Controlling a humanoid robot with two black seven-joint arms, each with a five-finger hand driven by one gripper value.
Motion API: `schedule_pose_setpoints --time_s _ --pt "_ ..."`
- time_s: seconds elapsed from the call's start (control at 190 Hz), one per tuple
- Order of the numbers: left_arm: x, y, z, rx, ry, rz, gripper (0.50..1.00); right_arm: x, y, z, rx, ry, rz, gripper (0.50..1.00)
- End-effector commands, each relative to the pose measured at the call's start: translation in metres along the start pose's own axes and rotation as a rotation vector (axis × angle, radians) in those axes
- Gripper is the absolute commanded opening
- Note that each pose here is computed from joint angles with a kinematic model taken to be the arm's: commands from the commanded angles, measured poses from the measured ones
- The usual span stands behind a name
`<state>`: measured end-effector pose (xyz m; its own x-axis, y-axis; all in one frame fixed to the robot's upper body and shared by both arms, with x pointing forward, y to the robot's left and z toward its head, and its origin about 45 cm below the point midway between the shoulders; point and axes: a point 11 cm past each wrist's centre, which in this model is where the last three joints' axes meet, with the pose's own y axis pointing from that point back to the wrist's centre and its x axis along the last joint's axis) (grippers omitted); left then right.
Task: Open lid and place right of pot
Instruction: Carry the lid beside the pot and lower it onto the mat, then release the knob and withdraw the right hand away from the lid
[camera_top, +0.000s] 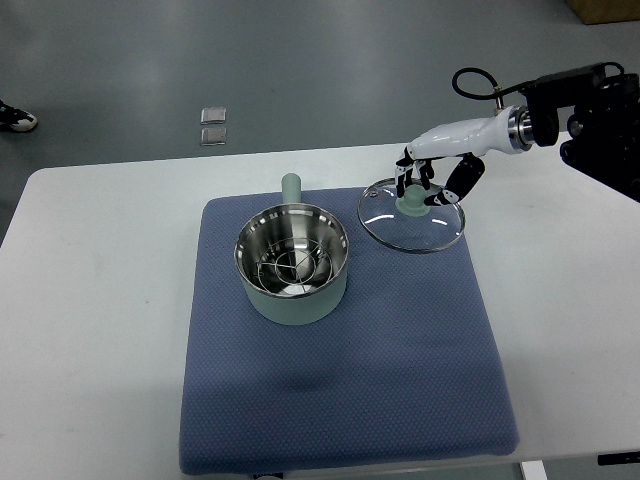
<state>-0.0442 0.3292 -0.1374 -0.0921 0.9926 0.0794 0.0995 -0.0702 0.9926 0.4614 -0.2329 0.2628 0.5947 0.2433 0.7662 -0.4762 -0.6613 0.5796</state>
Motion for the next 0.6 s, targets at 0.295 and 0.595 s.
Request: schedule_pose_setpoints --time_s 0.295,0.595 --pt "0.001 0.0 0.0 0.002 0.0 0.002 1.0 -0.008 -0.017 -0.007 0.07 -0.176 0.162 0.924" --pt "0.0 0.0 0.0 0.0 0.0 0.0 1.0 -0.005 -0.03 0.035 0.052 -1.148 0.451 0.926"
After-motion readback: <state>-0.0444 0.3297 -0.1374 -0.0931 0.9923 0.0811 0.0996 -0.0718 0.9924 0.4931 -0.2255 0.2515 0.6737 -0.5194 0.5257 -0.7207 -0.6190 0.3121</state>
